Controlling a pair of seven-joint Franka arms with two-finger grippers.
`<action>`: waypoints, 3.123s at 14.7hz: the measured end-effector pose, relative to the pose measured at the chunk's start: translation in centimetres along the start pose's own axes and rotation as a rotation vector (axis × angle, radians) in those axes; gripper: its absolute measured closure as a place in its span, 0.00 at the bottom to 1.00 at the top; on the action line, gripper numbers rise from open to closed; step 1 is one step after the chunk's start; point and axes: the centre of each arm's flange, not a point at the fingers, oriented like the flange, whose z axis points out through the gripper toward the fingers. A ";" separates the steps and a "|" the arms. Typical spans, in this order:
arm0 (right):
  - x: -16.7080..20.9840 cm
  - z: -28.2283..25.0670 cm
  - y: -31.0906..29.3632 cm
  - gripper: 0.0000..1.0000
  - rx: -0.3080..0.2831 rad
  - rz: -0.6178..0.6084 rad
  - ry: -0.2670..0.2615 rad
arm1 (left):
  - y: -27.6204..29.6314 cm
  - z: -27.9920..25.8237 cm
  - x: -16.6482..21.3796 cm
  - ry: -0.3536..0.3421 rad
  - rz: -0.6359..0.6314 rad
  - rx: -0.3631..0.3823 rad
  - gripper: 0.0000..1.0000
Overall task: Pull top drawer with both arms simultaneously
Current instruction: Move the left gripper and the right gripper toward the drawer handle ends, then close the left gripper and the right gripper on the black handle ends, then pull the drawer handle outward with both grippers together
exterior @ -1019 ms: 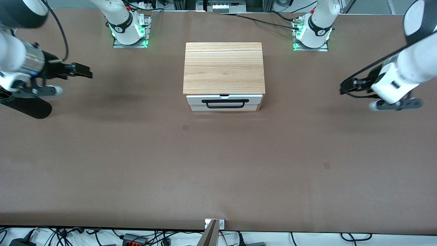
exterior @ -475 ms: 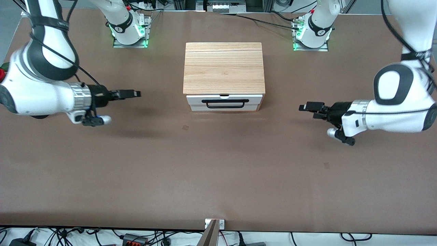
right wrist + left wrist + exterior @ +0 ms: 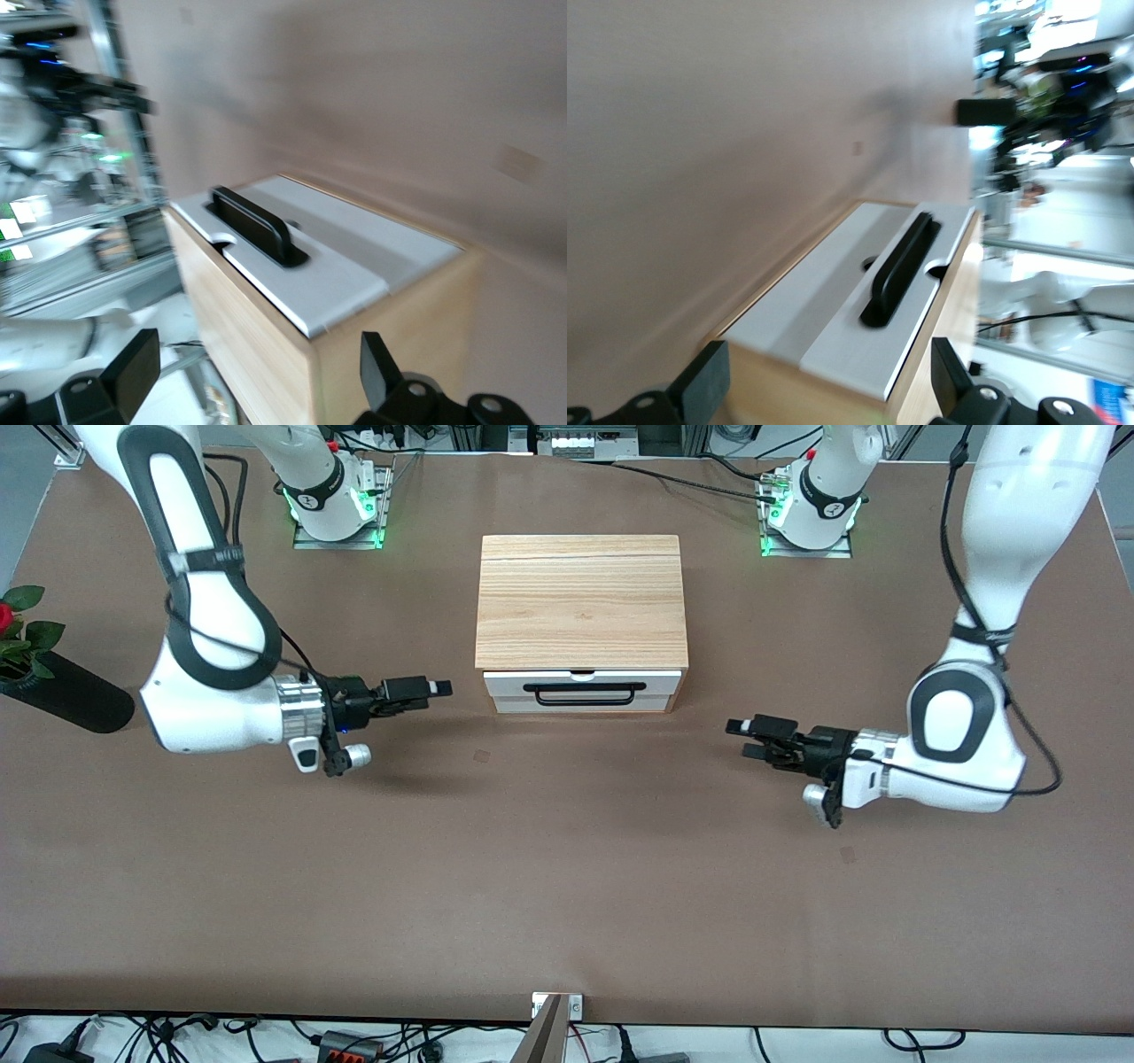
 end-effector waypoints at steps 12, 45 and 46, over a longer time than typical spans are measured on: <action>-0.2 16.5 6.4 0.00 0.342 -0.166 0.193 | -2.4 14.3 -4.3 0.030 -0.170 -0.297 0.08; 1.7 18.1 6.3 0.80 0.343 -0.203 0.212 | -2.5 17.1 -3.1 0.144 -0.097 -0.310 0.80; 2.4 17.9 6.3 0.80 0.344 -0.209 0.219 | -2.5 16.9 -2.5 0.155 -0.092 -0.304 0.80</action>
